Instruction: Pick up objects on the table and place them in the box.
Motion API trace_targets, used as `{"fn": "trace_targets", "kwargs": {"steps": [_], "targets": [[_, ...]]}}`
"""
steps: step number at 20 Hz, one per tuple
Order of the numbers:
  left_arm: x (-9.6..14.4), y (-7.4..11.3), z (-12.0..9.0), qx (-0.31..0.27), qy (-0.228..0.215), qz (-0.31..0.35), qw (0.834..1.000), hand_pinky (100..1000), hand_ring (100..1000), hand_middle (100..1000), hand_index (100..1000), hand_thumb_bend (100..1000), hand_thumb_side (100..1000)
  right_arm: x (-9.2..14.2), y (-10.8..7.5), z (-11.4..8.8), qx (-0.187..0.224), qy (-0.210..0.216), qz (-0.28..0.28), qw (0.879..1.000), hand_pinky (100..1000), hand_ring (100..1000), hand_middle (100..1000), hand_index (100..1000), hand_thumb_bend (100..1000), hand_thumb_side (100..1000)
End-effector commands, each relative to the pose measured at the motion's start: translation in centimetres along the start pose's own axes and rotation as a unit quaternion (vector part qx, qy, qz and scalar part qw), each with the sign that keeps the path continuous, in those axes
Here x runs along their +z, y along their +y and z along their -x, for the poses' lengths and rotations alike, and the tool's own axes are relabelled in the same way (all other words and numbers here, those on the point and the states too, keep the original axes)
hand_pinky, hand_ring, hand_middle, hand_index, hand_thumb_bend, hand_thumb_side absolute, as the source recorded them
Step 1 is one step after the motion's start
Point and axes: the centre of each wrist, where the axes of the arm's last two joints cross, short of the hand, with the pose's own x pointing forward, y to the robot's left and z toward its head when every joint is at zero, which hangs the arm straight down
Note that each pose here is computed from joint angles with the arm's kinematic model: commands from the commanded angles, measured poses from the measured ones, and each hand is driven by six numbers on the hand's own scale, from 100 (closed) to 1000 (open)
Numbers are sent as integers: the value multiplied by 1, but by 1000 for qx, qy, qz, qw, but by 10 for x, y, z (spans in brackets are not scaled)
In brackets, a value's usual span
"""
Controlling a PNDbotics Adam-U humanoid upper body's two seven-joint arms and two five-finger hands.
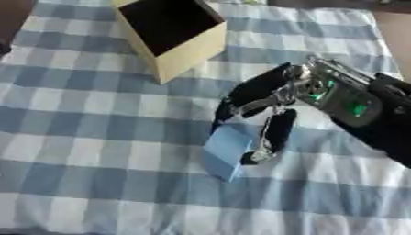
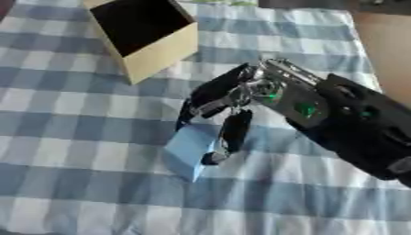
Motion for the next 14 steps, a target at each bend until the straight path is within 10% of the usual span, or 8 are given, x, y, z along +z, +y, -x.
{"fn": "trace_targets", "kwargs": {"steps": [1, 14], "targets": [[-5, 0, -4, 1, -9, 2, 1000, 582, 625, 720, 780, 313, 764, 16, -18, -3, -3, 14, 24, 1000, 787, 788, 526, 694, 171, 489], [-5, 1, -5, -1, -9, 3, 1000, 583, 626, 723, 781, 311, 760, 54, -40, -10, -34, 54, 114, 991, 739, 719, 419, 572, 100, 424]]}}
